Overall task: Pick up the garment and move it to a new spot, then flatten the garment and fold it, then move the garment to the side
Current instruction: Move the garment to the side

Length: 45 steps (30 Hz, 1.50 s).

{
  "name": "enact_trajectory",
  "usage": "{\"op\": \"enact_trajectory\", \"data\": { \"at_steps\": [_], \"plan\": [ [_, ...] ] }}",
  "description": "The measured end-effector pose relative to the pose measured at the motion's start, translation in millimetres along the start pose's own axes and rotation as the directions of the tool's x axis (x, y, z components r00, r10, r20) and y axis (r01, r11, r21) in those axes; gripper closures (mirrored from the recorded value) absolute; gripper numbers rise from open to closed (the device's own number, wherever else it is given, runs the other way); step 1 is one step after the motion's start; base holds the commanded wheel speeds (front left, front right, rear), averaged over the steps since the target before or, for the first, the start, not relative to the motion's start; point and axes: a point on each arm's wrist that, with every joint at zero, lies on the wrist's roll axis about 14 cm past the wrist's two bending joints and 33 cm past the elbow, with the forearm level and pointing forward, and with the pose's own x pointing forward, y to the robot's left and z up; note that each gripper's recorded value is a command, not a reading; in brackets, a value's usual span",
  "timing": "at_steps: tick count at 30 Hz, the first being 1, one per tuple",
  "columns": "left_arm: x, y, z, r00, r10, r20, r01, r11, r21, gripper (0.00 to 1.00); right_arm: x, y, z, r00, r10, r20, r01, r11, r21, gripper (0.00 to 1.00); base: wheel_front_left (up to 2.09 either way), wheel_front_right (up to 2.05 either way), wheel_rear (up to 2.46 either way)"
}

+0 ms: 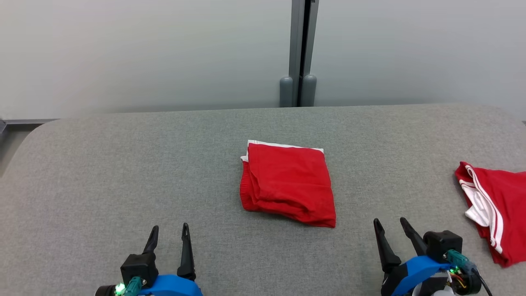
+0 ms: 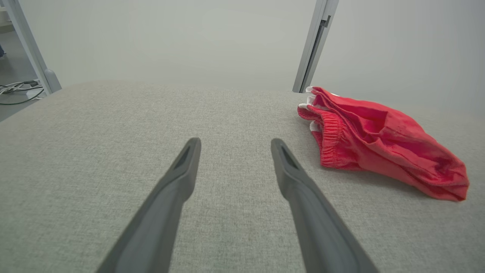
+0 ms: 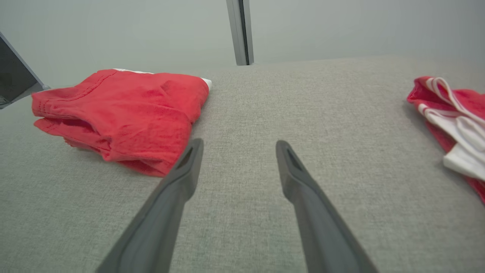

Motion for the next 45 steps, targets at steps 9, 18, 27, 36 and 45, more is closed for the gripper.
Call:
{"op": "enact_trajectory", "data": {
  "at_steps": [9,18,27,36,45],
  "plan": [
    [-9,2,-4,1.0,0.005,-0.008,-0.005,1.0,-0.007,0.0,25,24,-13,0.996,0.069,-0.062,-0.07,0.997,-0.016,0.0,0.0,0.0,0.0],
    [-20,23,-3,0.997,0.073,-0.003,-0.074,0.997,-0.009,0.0,82,49,-5,0.991,0.108,-0.074,-0.109,0.994,-0.012,0.0,0.0,0.0,0.0],
    [-30,53,-13,0.983,0.181,-0.041,-0.182,0.983,-0.012,0.0,112,58,-48,0.972,0.097,-0.214,-0.098,0.995,0.008,0.0,0.0,0.0,0.0],
    [-21,52,-17,0.983,0.176,-0.057,-0.177,0.984,-0.012,0.0,124,55,-47,0.973,0.087,-0.214,-0.088,0.996,0.005,1.0,0.0,0.0,0.0],
    [8,9,-20,0.998,0.02,-0.067,-0.021,1.0,-0.012,0.0,111,16,-3,0.997,0.028,-0.074,-0.03,0.999,-0.035,1.0,0.0,0.0,0.0]
  ]
}}
